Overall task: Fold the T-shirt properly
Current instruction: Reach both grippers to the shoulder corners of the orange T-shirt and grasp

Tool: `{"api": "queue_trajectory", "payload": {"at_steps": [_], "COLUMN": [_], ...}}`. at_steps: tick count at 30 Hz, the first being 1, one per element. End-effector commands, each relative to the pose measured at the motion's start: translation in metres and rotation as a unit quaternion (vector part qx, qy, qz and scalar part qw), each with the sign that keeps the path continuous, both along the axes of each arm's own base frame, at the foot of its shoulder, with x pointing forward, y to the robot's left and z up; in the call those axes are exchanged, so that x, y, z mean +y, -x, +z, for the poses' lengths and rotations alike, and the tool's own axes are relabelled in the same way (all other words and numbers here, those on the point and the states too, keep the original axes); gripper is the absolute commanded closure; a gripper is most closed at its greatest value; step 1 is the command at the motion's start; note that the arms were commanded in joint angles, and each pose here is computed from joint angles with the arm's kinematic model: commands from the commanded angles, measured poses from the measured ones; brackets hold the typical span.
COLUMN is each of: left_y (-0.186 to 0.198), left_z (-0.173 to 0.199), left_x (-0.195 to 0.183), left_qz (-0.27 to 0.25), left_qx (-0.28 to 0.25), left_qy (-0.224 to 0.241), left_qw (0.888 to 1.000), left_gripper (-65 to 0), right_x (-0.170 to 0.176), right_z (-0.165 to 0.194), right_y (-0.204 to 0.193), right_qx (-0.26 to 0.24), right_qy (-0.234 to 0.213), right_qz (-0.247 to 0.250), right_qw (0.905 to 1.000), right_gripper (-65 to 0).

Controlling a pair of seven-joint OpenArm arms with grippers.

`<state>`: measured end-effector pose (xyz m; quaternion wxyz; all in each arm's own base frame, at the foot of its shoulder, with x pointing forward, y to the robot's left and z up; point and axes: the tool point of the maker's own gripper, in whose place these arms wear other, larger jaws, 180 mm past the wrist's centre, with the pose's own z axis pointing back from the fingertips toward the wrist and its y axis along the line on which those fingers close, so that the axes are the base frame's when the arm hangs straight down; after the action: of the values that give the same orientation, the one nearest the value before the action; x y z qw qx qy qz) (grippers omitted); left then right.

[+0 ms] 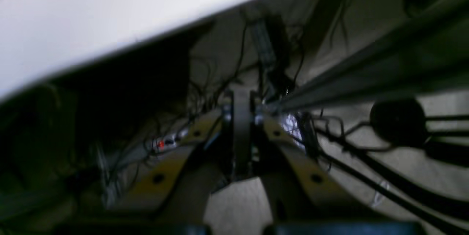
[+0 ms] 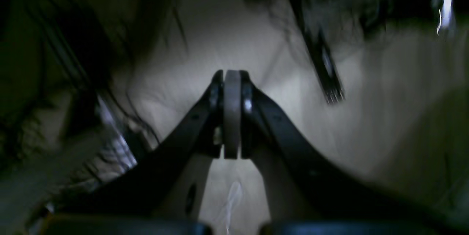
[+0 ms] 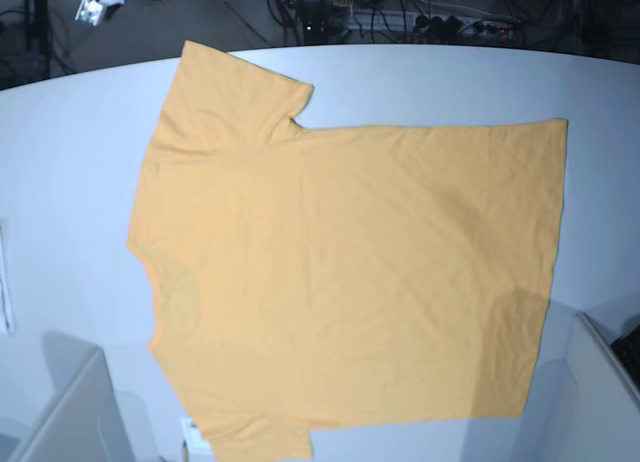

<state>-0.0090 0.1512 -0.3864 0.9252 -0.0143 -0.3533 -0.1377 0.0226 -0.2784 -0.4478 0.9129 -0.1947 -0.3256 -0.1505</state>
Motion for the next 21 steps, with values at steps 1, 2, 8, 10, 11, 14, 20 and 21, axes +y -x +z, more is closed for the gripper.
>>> {"api": "queue_trajectory", "payload": {"at_steps": [1, 2, 8, 10, 11, 14, 20, 21], "left_y": [-0.002, -0.008, -0.046, -0.054, -0.058, -0.069, -0.078, -0.077], "left_z": [0.009, 0.013, 0.024, 0.025, 0.026, 0.028, 0.032, 0.033], "left_x": [-0.001, -0.002, -0.011, -0.010, -0.009, -0.002, 0.020, 0.030], "left_qz": [0.000, 0.000, 0.006, 0.020, 0.028, 0.058, 0.143, 0.165], "left_qx": [-0.010, -0.019, -0.075, -0.088, -0.095, -0.112, -0.133, -0.134], "left_qy": [0.002, 0.003, 0.016, 0.015, 0.013, 0.006, -0.007, -0.005], "left_qw": [1.000, 1.000, 0.997, 0.996, 0.995, 0.992, 0.981, 0.977], "left_gripper": [0.0, 0.0, 0.0, 0.0, 0.0, 0.0, 0.0, 0.0], "right_x": [-0.006, -0.006, 0.015, 0.021, 0.025, 0.045, 0.058, 0.056], "right_z": [0.019, 0.030, 0.070, 0.078, 0.080, 0.076, 0.077, 0.078], "right_y": [-0.012, -0.024, -0.105, -0.123, -0.132, -0.151, -0.162, -0.161], "right_qx": [-0.028, -0.043, -0.097, -0.106, -0.115, -0.130, -0.109, -0.107], "right_qy": [0.021, 0.025, -0.003, -0.021, -0.042, -0.148, -0.278, -0.286], "right_qz": [0.006, 0.009, 0.026, 0.023, 0.017, 0.016, 0.055, 0.059], "right_qw": [0.9994, 0.9988, 0.9950, 0.9939, 0.9924, 0.9803, 0.9528, 0.9504], "right_gripper": [0.0, 0.0, 0.0, 0.0, 0.0, 0.0, -30.5, -39.0]}}
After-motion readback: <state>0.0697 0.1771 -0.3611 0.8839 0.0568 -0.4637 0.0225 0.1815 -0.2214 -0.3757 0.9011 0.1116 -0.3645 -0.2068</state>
